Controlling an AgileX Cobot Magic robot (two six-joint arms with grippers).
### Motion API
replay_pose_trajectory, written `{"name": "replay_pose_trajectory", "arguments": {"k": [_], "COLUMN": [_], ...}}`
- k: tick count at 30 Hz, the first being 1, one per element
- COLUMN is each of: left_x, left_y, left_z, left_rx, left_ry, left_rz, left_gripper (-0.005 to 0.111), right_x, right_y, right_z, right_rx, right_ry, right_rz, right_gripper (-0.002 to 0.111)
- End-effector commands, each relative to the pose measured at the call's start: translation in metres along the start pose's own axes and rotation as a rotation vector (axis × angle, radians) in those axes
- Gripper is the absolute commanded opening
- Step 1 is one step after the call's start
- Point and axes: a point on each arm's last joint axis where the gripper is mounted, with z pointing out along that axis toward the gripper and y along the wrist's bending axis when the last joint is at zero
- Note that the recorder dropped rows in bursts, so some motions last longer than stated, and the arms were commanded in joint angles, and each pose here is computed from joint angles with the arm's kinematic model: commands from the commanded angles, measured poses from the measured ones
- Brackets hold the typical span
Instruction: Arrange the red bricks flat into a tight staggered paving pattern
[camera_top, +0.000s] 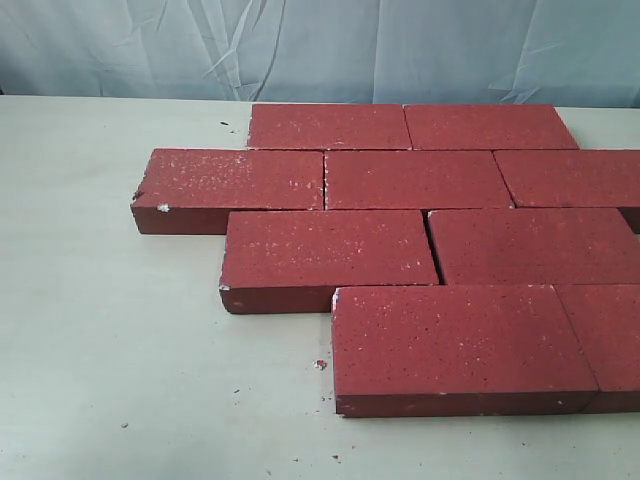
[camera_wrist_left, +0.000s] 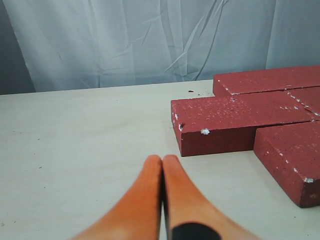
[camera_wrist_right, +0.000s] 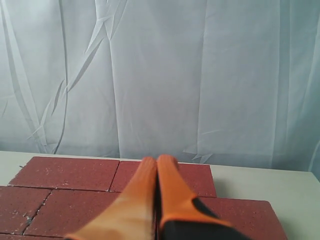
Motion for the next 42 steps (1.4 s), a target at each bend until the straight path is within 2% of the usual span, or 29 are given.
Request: {"name": "replay_pose_trajectory", "arguments": {"k": [1, 16, 22, 26, 42], "left_x": [0.001, 0.001, 0.0, 0.0, 0.0], "left_y": [0.0, 0.0, 0.0, 0.0, 0.0], "left_z": [0.0, 0.0, 0.0, 0.0, 0.0], "left_rx": [-0.002, -0.003, -0.003, -0.003, -0.003], "left_ry": [-0.003, -0.008, -0.011, -0.011, -0.011], "left_rz": [-0.013, -0.011, -0.011, -0.011, -0.011], "left_gripper": [0.0, 0.0, 0.0, 0.0, 0.0], "right_x": [0.0, -0.002, 0.008, 0.025, 0.109], "right_y": [0.0, 0.0, -0.005, -0.008, -0.007], "right_z": [0.0, 0.0, 0.001, 0.0, -0.021], "right_rx": [0.005, 0.005, 0.053, 0.089, 0.103], "right_ry": [-0.007, -0.03, -0.009, 0.006, -0.013], "right_rz": [0.002, 0.004, -0.017, -0.022, -0.022], "right_gripper": [-0.001, -0.001, -0.001, -0.001, -0.001]}}
